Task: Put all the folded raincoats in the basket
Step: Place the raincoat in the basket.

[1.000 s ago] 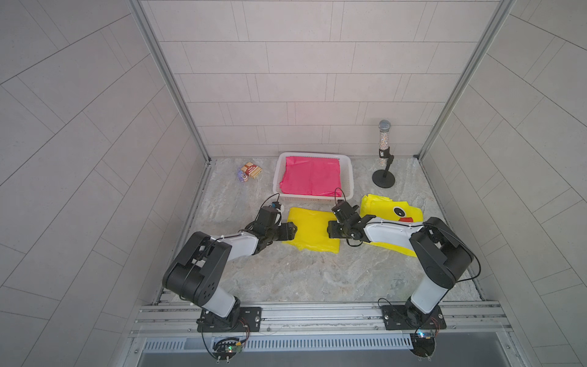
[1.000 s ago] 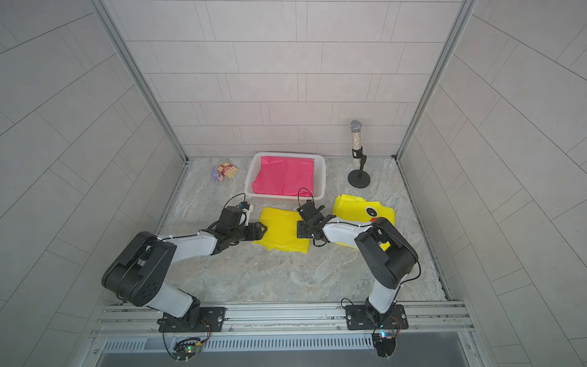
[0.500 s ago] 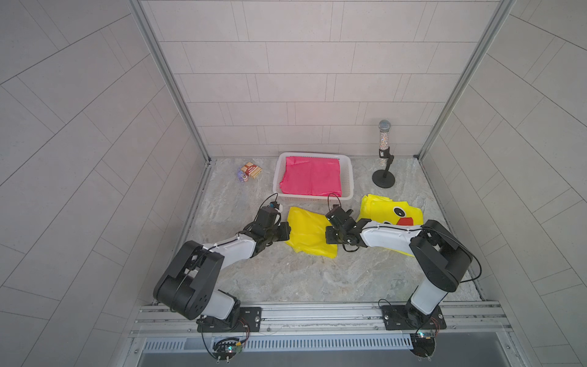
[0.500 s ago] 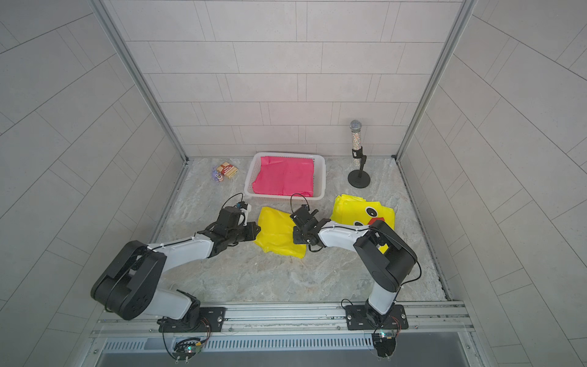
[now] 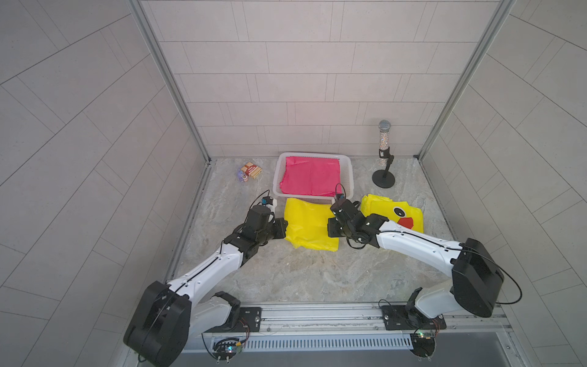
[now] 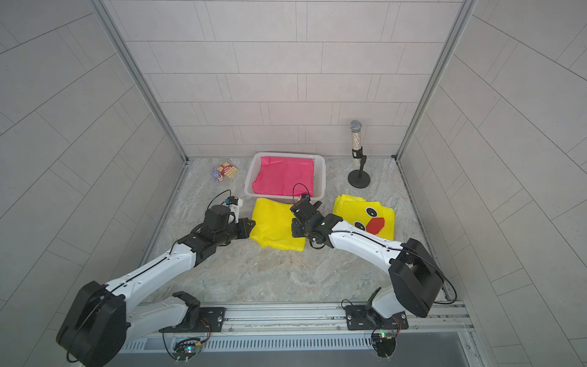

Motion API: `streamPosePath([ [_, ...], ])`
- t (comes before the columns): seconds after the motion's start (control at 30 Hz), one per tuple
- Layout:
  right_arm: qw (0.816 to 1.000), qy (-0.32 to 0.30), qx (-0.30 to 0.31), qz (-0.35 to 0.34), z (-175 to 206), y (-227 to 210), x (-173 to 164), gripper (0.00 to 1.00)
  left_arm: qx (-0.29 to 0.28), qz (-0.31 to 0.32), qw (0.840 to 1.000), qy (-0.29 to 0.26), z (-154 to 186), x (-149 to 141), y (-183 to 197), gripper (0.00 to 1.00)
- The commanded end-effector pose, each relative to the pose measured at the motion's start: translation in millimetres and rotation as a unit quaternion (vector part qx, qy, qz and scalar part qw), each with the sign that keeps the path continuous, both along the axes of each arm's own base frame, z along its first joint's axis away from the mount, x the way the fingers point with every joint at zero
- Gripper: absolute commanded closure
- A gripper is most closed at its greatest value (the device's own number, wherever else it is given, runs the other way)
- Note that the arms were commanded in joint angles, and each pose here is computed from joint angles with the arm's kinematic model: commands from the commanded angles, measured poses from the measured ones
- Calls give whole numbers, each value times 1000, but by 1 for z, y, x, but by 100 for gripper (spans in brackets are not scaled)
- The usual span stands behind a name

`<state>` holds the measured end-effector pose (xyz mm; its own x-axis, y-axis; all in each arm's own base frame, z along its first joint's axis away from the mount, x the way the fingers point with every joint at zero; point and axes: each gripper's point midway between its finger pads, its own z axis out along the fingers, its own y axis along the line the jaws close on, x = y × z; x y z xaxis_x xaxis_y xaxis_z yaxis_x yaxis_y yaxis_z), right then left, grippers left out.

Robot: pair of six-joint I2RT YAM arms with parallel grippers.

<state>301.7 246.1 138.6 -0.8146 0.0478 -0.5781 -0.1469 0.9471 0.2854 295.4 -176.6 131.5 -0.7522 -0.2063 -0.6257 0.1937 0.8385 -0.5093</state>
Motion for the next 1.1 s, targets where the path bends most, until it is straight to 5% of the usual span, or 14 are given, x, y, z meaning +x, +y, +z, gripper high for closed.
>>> streamPosePath([
  [0.0,999,-36,-9,-4,33,-7,8,100,0,15,1000,-15,25,6,2,96],
  [0.4,997,-68,28,-1,91,-15,105,100,6,66,997,-50,79,93,4,94],
  [0.63,996,-56,63,-4,77,-21,169,100,9,73,996,-48,71,158,5,94],
  [0.83,996,-50,74,-8,62,-26,207,100,47,95,992,-74,60,190,14,84],
  [1.07,995,-47,84,-15,49,-27,235,100,49,81,994,-57,41,223,6,84],
])
